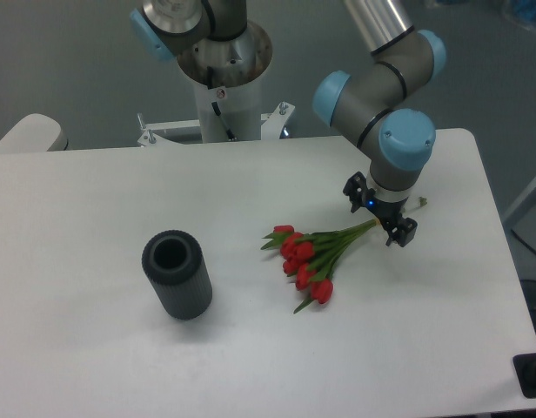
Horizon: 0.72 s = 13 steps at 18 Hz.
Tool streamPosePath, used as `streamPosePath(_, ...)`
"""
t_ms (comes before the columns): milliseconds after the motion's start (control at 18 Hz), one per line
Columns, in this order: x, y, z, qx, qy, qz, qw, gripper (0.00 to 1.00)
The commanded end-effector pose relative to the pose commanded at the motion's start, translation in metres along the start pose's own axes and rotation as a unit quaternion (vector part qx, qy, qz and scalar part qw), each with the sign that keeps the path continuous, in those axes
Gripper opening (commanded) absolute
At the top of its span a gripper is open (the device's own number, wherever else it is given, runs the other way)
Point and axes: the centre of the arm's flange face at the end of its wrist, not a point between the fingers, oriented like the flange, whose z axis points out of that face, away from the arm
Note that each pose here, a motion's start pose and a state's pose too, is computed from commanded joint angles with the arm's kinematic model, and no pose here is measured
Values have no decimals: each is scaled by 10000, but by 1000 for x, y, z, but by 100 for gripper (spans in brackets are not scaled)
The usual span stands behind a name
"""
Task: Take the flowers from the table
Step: 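Lower the gripper onto the tulip stems and close it around them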
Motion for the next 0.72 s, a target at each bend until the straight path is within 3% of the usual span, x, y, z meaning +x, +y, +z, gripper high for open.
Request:
streamPosePath(222, 3, 2, 12, 7, -114, -58, 9999, 100)
streamPosePath(722, 9, -4, 26, 22, 8, -260, 9997, 100)
